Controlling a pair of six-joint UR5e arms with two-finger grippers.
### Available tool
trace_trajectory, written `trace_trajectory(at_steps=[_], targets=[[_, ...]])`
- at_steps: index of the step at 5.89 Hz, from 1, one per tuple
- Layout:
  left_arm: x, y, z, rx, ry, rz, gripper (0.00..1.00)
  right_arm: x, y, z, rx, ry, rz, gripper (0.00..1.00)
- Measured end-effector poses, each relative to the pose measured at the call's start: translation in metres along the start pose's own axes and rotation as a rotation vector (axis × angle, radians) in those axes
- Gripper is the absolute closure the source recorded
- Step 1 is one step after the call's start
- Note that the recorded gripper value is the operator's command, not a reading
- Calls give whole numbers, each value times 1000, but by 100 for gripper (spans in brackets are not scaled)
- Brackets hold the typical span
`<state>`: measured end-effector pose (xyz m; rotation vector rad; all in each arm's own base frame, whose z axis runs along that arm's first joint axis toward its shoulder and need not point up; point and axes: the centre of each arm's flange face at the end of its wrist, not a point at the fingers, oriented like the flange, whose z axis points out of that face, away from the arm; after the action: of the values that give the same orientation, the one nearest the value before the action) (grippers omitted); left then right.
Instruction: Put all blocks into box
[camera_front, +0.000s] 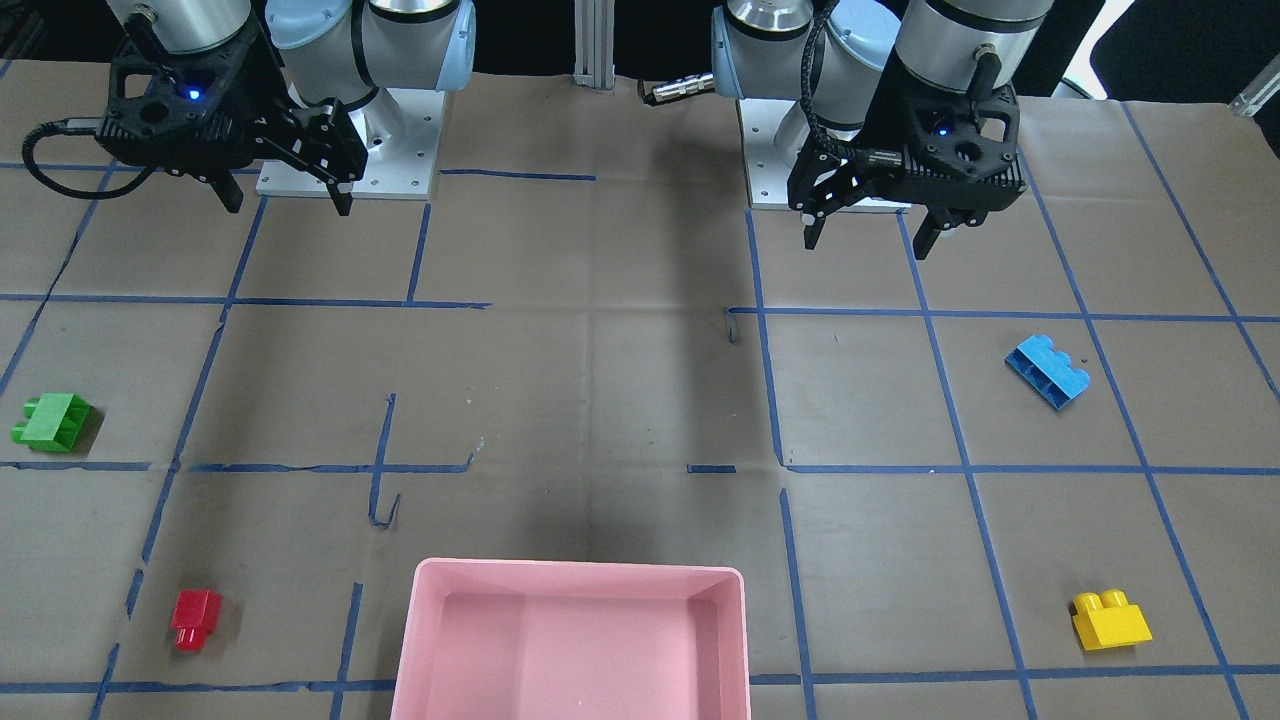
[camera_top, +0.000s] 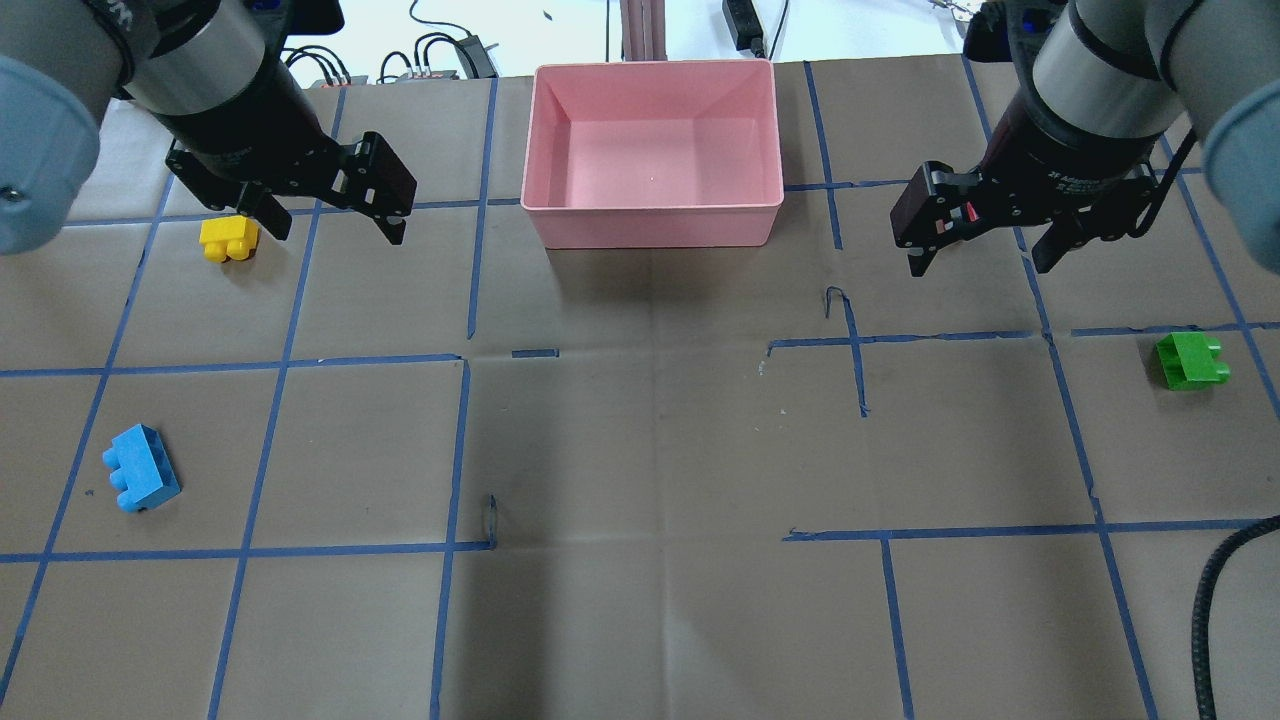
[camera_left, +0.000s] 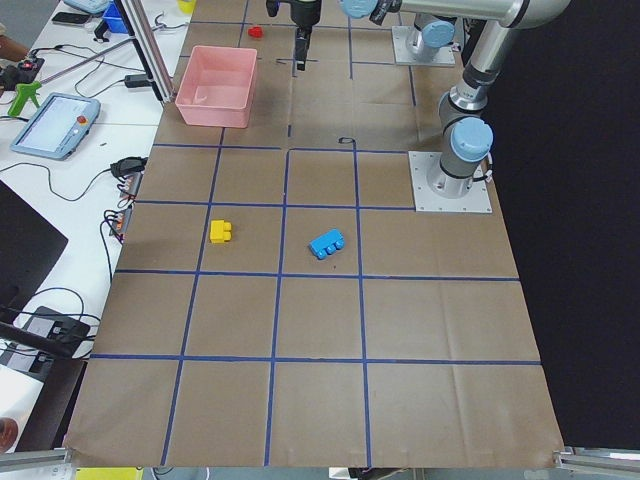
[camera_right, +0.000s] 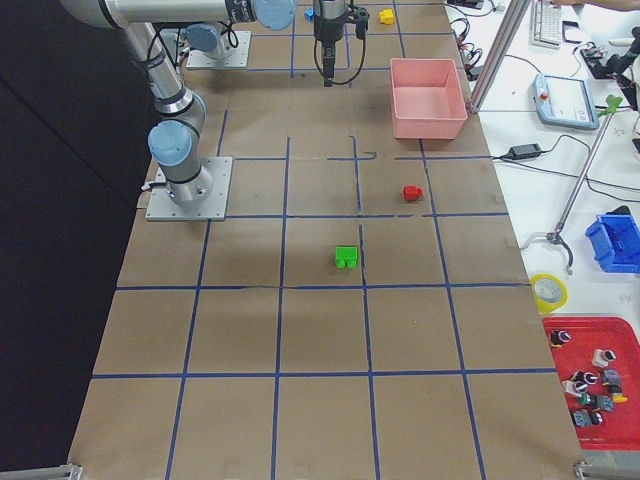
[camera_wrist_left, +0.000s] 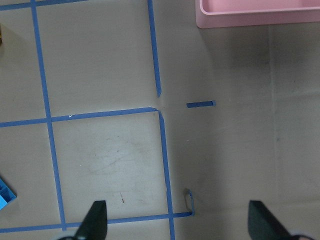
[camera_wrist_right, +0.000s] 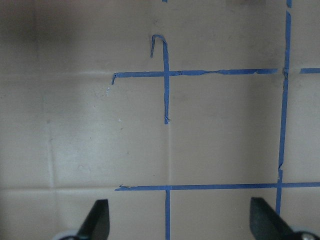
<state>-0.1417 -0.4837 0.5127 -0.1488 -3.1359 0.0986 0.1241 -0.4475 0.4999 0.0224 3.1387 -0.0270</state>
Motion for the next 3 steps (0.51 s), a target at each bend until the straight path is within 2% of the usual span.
trace_trajectory(at_steps=[3], targets=[[0, 1, 1, -3, 0, -2, 1, 0, 0, -1, 1, 1, 0, 0]])
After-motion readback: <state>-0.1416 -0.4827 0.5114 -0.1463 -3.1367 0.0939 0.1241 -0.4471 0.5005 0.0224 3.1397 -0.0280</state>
